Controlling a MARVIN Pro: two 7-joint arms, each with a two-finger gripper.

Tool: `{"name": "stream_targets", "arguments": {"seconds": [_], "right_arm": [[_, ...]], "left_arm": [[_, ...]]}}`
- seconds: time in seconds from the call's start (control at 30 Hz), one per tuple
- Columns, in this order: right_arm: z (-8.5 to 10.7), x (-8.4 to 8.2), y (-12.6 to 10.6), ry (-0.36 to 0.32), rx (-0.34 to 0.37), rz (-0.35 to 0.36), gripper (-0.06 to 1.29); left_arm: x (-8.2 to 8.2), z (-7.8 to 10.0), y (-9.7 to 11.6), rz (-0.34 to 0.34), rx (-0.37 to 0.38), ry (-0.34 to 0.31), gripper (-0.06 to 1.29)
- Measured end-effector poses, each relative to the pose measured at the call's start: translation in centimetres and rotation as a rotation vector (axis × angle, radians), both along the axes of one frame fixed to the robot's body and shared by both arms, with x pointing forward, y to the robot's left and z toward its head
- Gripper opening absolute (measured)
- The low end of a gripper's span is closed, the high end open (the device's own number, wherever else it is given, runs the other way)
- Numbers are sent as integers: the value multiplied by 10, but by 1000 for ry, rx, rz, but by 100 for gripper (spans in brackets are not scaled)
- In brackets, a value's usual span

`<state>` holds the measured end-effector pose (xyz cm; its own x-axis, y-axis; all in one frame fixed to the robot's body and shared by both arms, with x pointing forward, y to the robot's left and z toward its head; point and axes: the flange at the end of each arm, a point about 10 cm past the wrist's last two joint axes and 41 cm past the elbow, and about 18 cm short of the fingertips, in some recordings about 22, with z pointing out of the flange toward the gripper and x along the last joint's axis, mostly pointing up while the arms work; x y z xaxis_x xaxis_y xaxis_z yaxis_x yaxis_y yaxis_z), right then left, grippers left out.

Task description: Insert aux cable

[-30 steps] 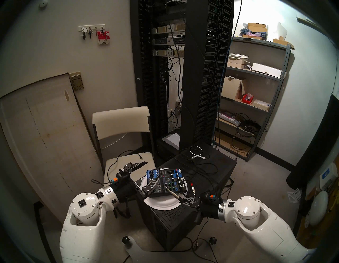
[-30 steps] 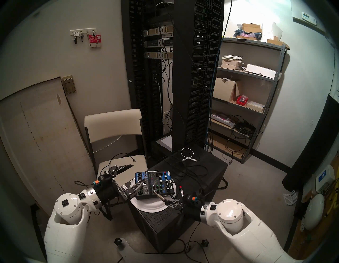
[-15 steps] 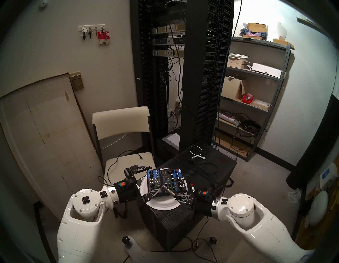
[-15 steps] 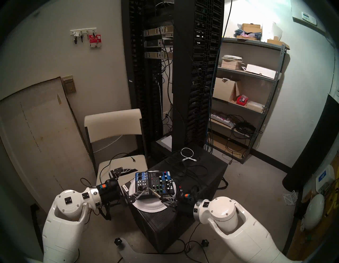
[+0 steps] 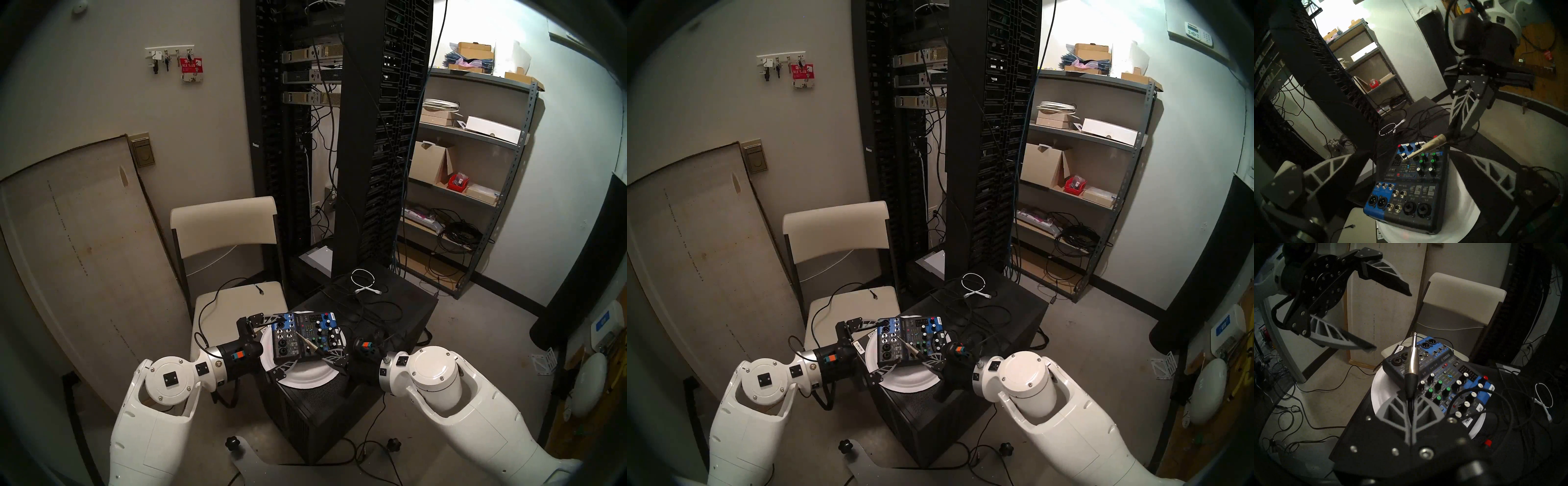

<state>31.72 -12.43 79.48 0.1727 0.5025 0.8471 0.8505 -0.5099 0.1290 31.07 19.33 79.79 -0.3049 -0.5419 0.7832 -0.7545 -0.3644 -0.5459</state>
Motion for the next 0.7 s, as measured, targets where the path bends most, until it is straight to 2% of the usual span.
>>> {"name": "stream_targets", "arguments": {"seconds": [0.13,0.6,0.7], "right_arm": [[2,1,5,3,-10,18,-3],[4,-1,16,10,-33,57,-3],[4,-2,19,7,-34,61,-3]], "left_arm": [[0,-2,-3,-27,58,-34,127],[5,-2,-6,-69,178,-104,127],[6,-3,-8,-80,201,-112,122]]}}
